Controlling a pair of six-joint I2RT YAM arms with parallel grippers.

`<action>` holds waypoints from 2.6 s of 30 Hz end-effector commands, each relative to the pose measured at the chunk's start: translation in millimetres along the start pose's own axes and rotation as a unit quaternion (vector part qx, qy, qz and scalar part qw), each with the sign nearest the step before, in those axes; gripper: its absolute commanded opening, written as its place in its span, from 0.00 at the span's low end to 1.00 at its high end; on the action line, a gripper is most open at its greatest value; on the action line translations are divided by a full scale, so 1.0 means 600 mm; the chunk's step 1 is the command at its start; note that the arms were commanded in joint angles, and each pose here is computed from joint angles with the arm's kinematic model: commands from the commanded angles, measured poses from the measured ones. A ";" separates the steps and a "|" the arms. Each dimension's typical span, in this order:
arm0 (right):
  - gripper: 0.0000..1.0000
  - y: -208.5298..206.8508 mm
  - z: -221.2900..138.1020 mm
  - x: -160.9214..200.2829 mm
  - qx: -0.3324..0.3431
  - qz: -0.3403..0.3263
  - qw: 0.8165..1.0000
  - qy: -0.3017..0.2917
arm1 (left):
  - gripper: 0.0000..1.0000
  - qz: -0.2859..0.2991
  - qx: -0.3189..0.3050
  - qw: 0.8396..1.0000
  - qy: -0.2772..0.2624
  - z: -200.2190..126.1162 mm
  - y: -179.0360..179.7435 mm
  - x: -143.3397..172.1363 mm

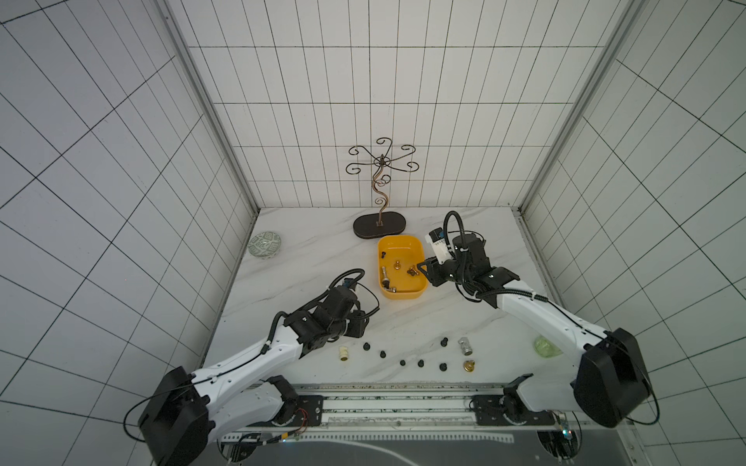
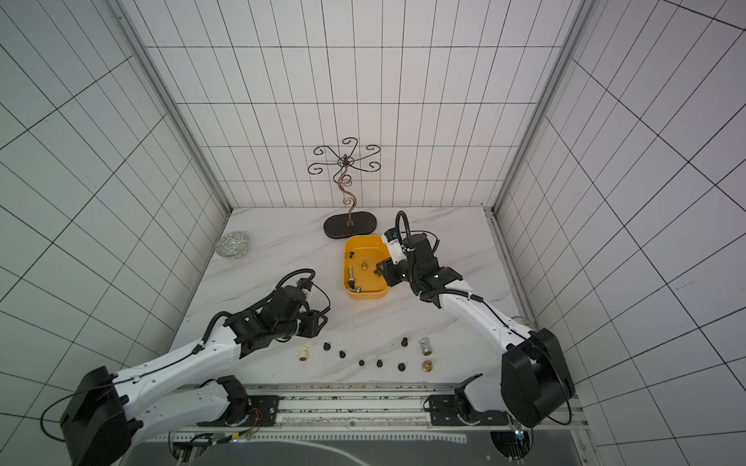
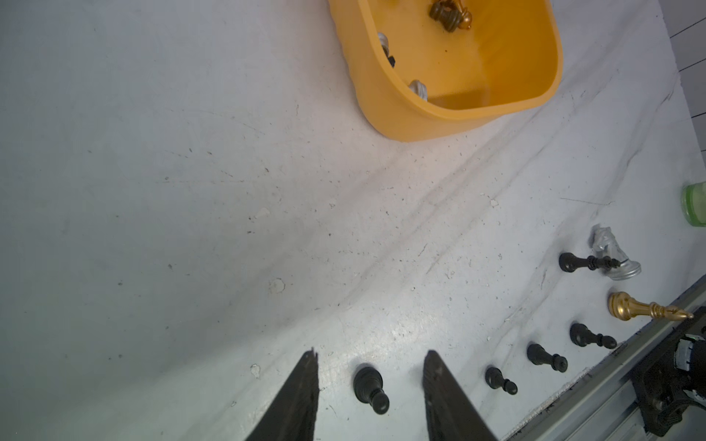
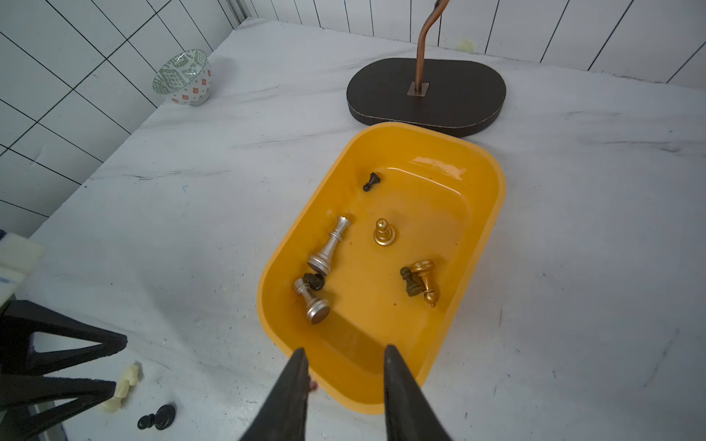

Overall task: Put the chess pieces into the storage box
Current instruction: Place the chess piece in the storage box, then pick up the chess piece at the center of the board, then place the chess piece in the storage box.

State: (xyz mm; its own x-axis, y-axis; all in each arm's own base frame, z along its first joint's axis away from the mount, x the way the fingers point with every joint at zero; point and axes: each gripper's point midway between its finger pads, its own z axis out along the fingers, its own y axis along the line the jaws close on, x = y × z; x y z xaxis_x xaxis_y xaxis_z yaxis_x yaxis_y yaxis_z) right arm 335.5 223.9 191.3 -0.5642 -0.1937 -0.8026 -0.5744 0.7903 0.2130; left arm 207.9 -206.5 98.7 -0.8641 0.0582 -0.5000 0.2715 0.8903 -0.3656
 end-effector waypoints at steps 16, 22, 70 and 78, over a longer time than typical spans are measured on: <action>0.34 -0.005 -0.021 0.086 -0.001 0.025 0.999 0.033 | 0.42 0.028 -0.033 0.995 0.091 0.049 -0.012 0.102; 0.34 -0.006 -0.020 0.092 0.000 0.025 0.999 0.037 | 0.36 0.039 -0.050 0.992 0.107 0.064 -0.003 0.118; 0.33 -0.020 -0.051 0.095 0.033 0.033 0.999 0.028 | 0.05 0.146 -0.028 0.988 -0.052 0.129 -0.097 -0.307; 0.33 -0.025 -0.065 0.105 0.044 0.041 0.998 0.025 | 0.06 0.149 -0.030 0.988 -0.023 0.210 -0.087 -0.322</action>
State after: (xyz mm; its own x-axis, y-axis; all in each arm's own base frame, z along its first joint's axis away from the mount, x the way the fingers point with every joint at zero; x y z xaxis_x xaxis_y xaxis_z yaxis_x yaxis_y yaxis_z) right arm 293.8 192.0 183.7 -0.5876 -0.1510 -0.7949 -0.5192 0.8239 0.2273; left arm 407.0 -316.2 117.5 -0.7359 0.2790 -0.6170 0.4562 0.8777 -0.1471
